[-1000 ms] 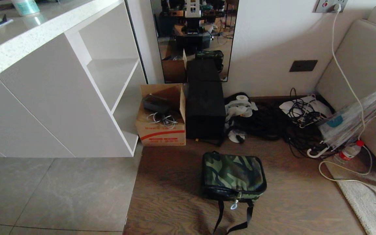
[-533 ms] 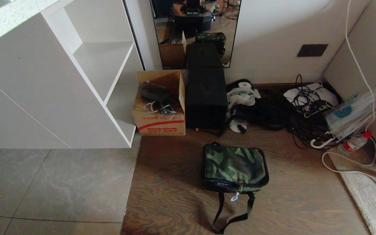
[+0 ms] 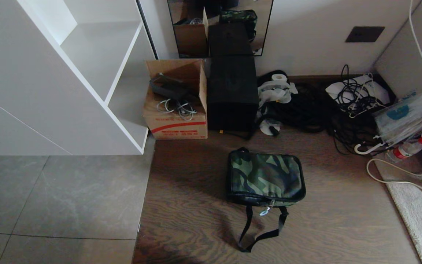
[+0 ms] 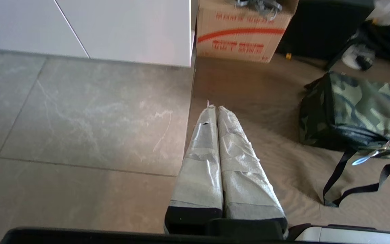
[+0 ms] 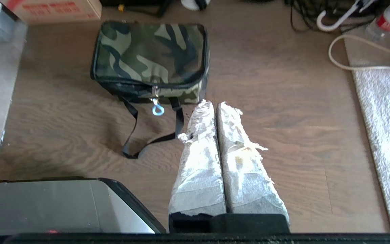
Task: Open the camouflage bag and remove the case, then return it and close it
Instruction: Open the top of the storage box
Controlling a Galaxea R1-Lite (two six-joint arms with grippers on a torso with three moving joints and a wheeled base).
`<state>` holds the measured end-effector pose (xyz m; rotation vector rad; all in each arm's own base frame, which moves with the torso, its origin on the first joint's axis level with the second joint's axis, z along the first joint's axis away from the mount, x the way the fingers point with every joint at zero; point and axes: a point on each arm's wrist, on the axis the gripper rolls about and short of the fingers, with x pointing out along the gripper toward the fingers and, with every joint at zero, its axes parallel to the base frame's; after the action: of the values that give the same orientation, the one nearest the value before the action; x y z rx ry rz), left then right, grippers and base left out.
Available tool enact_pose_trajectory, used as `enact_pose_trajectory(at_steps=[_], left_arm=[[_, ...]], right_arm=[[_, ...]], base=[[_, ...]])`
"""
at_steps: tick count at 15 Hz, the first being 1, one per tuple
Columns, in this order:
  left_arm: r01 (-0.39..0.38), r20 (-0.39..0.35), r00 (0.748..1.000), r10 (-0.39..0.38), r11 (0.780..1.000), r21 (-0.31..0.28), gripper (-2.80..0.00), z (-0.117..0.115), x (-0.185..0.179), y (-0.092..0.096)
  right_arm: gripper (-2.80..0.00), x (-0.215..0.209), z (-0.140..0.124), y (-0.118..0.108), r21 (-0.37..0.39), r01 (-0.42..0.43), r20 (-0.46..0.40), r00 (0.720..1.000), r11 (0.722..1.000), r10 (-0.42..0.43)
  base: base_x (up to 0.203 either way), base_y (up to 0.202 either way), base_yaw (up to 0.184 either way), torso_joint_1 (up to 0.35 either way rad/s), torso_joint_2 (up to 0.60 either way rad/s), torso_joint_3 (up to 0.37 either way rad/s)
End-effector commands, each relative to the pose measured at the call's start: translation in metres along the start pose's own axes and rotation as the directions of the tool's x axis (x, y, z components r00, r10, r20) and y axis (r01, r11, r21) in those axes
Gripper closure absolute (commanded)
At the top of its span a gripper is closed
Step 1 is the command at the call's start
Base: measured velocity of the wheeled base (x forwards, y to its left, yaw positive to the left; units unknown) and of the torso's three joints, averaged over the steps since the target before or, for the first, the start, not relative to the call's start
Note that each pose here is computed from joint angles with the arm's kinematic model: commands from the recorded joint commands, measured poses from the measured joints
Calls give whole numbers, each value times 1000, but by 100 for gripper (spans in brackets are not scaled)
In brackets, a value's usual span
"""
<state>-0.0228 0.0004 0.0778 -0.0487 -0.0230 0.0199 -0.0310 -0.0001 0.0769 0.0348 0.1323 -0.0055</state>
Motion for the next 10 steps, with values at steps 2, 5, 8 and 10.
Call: enact_pose_trajectory(at_steps=[2,5,8,10], left_arm=[[-2,-10,1000,2,1000,0,0,-3,1,0],[-2,-10,1000,2,1000,0,0,-3,1,0],[-2,-10,1000,2,1000,0,0,-3,1,0],[-2,-10,1000,2,1000,0,0,-3,1,0]], right_arm=[[0,0,0,0,0,1,-1,1000,1000,-1],[0,0,0,0,0,1,-1,1000,1000,-1],[0,0,0,0,0,0,-1,1000,1000,0],[0,0,0,0,0,0,-1,1000,1000,0]], base=[[0,0,0,3,0,-193],[0,0,0,2,3,-196],[0,0,0,3,5,-197],[0,0,0,1,2,-201]])
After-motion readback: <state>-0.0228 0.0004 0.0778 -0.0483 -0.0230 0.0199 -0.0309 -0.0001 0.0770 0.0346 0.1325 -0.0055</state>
